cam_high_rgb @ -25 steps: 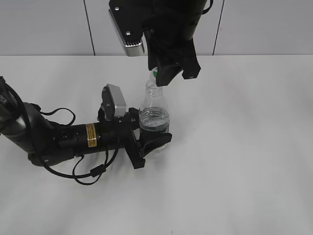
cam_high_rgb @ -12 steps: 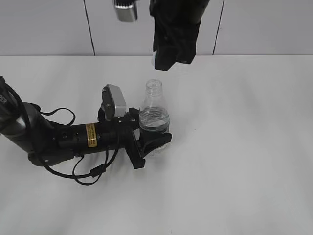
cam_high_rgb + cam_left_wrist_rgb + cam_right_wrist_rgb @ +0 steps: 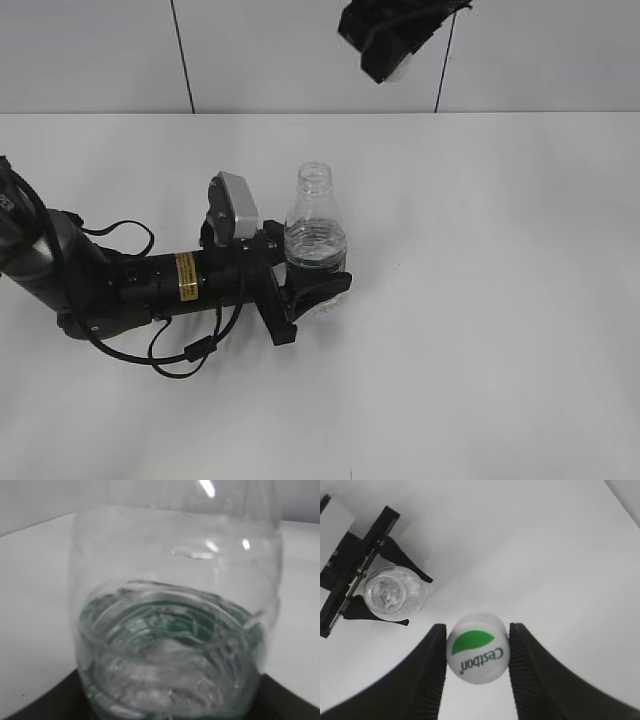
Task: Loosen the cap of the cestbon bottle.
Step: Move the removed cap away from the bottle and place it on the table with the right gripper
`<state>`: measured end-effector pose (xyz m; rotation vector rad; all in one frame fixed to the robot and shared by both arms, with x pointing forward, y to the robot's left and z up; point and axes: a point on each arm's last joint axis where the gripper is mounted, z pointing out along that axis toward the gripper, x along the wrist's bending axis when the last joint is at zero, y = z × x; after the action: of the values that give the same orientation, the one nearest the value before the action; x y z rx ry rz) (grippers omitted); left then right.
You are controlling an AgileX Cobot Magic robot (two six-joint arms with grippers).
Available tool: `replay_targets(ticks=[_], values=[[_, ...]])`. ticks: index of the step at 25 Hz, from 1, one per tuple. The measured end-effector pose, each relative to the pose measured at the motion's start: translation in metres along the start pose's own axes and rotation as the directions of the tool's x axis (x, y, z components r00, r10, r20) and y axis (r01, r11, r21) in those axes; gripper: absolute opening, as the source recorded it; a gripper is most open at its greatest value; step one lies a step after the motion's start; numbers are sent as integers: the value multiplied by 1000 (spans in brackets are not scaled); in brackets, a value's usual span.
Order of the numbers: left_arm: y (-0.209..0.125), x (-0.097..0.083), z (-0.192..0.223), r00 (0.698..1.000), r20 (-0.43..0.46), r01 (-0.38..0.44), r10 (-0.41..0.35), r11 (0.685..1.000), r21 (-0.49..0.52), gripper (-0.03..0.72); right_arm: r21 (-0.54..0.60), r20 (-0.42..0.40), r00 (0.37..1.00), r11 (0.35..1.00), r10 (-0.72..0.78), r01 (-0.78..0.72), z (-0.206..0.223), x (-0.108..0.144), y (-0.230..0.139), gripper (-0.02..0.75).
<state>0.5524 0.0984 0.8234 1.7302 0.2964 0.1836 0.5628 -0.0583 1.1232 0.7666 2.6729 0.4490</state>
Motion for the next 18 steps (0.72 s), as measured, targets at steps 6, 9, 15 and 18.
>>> replay_targets(ticks=[6, 9, 15, 18], values=[[0, 0, 0, 1000, 0, 0, 0, 1000, 0, 410, 1, 57, 971, 972, 233, -233, -7, -48, -24, 290], [0, 0, 0, 1000, 1, 0, 0, 1000, 0, 410, 4, 78, 938, 941, 338, -339, -8, -77, -42, 290], [0, 0, 0, 1000, 2, -1, 1, 1000, 0, 410, 83, 118, 870, 868, 479, -489, 7, -114, -87, 290], [0, 0, 0, 1000, 3, -1, 1, 1000, 1, 410, 170, 108, 849, 832, 517, -528, 25, -115, -111, 290]])
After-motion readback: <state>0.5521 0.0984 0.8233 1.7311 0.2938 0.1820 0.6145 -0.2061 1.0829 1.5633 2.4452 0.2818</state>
